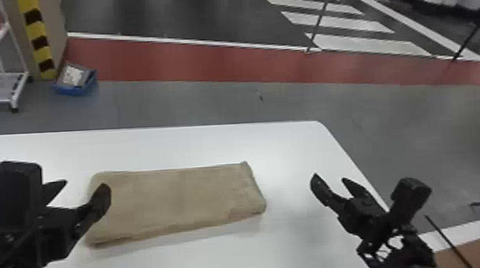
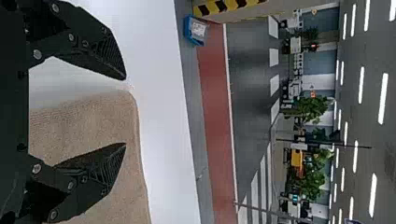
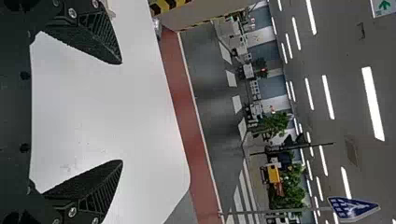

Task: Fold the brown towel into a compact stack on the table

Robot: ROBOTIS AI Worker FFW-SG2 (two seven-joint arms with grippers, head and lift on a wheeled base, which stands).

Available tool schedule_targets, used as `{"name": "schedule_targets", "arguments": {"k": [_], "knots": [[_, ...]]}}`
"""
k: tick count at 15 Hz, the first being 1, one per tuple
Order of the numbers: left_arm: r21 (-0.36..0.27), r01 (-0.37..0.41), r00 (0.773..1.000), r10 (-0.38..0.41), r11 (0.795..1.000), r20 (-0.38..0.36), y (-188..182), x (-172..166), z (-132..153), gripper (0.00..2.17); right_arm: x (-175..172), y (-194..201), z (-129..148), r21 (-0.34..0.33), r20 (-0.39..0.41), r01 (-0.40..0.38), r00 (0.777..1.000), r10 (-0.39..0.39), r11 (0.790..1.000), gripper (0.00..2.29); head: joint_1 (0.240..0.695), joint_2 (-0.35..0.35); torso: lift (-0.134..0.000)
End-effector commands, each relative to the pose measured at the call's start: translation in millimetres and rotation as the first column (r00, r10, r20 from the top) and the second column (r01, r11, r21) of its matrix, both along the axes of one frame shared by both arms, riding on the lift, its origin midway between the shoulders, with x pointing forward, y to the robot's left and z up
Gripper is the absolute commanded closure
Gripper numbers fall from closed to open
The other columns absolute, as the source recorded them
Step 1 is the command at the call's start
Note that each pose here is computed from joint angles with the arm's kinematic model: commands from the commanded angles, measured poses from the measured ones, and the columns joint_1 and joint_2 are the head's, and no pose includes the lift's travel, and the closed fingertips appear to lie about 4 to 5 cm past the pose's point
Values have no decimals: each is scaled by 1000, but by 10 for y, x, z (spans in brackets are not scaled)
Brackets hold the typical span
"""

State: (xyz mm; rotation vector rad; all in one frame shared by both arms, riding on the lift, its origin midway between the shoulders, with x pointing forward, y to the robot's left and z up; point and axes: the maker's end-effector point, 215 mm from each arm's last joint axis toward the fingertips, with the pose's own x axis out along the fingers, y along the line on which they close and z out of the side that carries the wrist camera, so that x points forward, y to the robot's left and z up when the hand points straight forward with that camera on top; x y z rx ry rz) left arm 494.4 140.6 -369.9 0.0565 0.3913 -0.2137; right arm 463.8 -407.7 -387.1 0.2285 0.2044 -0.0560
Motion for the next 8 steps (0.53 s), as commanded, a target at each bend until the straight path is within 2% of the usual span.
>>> {"name": "schedule_targets", "arguments": {"k": [1,3,4,6,7,8], "knots": [[-2,-6,1000,6,1000,29,2,88,27,157,101,147,-63,40,-33,-23,999,24,999,144,695,-308,-125],[-16,5,998,-4,1000,55,-107,213,-16,130,223,336,-137,65,-58,-44,997,48,997,181,695,-288,-125],[-25,21,998,-19,999,65,-177,250,-38,194,275,428,-148,77,-62,-58,996,63,995,191,695,-282,-125],[-32,51,998,-50,998,39,-298,273,-173,842,407,692,-254,125,-93,-112,988,124,986,194,695,-269,-125],[-29,63,998,-63,998,-3,-334,245,-286,1393,473,869,-229,163,-78,-172,979,186,972,194,695,-257,-125],[-25,73,996,-74,997,-49,-346,202,-404,1760,515,1053,-215,203,-73,-231,965,250,951,194,695,-246,-125]]}}
